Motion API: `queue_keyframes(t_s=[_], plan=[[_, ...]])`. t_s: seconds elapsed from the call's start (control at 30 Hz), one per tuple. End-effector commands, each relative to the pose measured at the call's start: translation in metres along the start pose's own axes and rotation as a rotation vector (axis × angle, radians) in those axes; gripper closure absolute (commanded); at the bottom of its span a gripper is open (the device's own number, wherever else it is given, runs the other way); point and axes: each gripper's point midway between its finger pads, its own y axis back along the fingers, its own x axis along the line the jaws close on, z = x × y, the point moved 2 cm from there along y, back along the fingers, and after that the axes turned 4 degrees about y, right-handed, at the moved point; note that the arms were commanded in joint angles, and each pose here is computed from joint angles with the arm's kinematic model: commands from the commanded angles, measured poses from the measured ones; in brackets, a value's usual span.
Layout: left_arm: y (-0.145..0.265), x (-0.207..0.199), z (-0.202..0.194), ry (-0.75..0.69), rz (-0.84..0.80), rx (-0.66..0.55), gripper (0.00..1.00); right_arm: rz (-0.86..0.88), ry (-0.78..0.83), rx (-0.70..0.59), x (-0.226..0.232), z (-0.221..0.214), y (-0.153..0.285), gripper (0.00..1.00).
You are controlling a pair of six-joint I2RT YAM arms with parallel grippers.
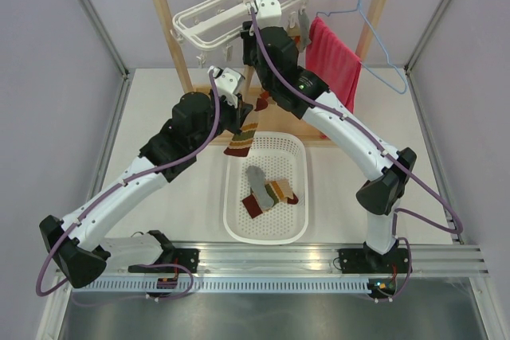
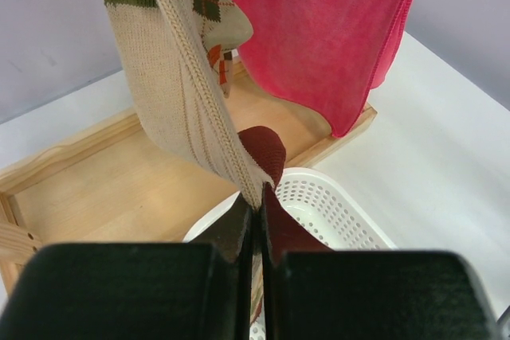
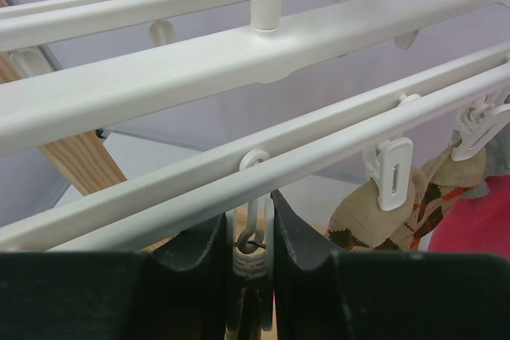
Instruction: Remove the socks clipped to the hanger
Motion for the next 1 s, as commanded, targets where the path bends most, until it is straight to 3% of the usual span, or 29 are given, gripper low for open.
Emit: queue_keyframes(t_s=[0.0,0.03,0.1,0.13,0.2,0.23,0.37,0.7,0.97], plan=[[0.002,-0.006,0.001,0.022,-0.035,-0.002,0.98,-0.032,-0.024,-0.048,-0.006,0.021,0.004,0.99],[0.001,-0.007,0.000,0.027,-0.040,0.004,0.98,-0.029,-0.033,-0.051,-0.005,0.022,0.005,0.99],[-0.002,-0.010,-0.004,0.037,-0.056,0.020,0.98,-0.026,-0.039,-0.056,-0.006,0.025,0.005,0.89],[-0.002,-0.010,-0.003,0.039,-0.058,0.018,0.98,-0.018,-0.041,-0.058,-0.004,0.025,0.005,0.72],[-0.001,-0.010,-0.002,0.040,-0.059,0.015,0.98,-0.013,-0.038,-0.058,-0.003,0.025,0.006,0.56],[0.000,-0.010,-0.002,0.040,-0.057,0.014,0.98,-0.015,-0.039,-0.059,-0.005,0.026,0.006,0.44],[0.001,-0.010,-0.001,0.040,-0.059,0.012,0.98,-0.013,-0.043,-0.060,-0.004,0.027,0.007,0.29],[0.002,-0.011,0.000,0.044,-0.060,0.007,0.98,0.031,-0.080,-0.090,0.001,0.038,0.010,0.31],[0.002,-0.015,-0.001,0.050,-0.087,0.013,0.98,0.019,-0.102,-0.126,-0.003,0.052,0.013,0.54]])
